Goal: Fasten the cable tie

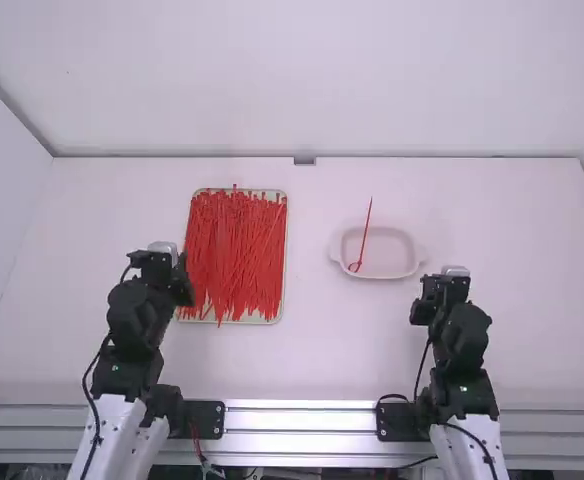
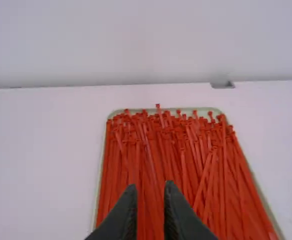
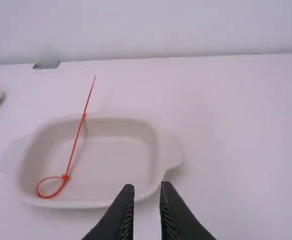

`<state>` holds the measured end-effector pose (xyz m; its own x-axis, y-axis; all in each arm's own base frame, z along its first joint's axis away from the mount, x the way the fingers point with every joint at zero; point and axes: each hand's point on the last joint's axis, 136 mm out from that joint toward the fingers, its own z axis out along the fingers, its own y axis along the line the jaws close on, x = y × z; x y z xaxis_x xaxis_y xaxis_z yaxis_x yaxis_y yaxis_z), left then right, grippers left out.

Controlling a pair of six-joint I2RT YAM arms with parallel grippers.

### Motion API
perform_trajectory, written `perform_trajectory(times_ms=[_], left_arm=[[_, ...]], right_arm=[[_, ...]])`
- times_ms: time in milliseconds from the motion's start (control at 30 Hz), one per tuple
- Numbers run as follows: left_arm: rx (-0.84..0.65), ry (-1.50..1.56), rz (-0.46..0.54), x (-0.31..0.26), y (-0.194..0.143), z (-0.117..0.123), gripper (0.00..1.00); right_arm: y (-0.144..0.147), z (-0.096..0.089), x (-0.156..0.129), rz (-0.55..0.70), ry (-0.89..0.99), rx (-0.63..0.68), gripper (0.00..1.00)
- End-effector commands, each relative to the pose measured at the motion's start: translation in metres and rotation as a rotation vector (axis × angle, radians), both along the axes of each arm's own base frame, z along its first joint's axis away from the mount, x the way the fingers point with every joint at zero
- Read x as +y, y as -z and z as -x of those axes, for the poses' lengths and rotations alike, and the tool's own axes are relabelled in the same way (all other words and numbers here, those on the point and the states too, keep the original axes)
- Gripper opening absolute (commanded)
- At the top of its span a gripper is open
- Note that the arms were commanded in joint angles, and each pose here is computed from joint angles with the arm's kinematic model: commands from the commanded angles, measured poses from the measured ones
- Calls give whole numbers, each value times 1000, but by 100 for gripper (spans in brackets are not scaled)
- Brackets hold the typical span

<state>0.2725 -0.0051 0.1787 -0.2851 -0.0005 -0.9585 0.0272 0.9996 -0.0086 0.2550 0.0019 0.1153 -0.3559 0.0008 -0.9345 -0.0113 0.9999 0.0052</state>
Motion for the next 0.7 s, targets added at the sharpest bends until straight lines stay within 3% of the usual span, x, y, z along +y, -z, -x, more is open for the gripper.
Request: perform_trajectory(times_ms=[0,167,533,667], left_arm=[[-7,-27,-8,5,9,5,8],[-7,-27,-8,5,28,13,0],[-7,-27,-8,5,71,24,0],[-55,-27,-8,5,60,24,0]], right_arm=[[10,4,1,-1,-4,-4,8],[24,8,1,-1,-4,-9,2],[-9,7,1,0,-4,-156,0],[-19,8,1,0,-4,-201,0]])
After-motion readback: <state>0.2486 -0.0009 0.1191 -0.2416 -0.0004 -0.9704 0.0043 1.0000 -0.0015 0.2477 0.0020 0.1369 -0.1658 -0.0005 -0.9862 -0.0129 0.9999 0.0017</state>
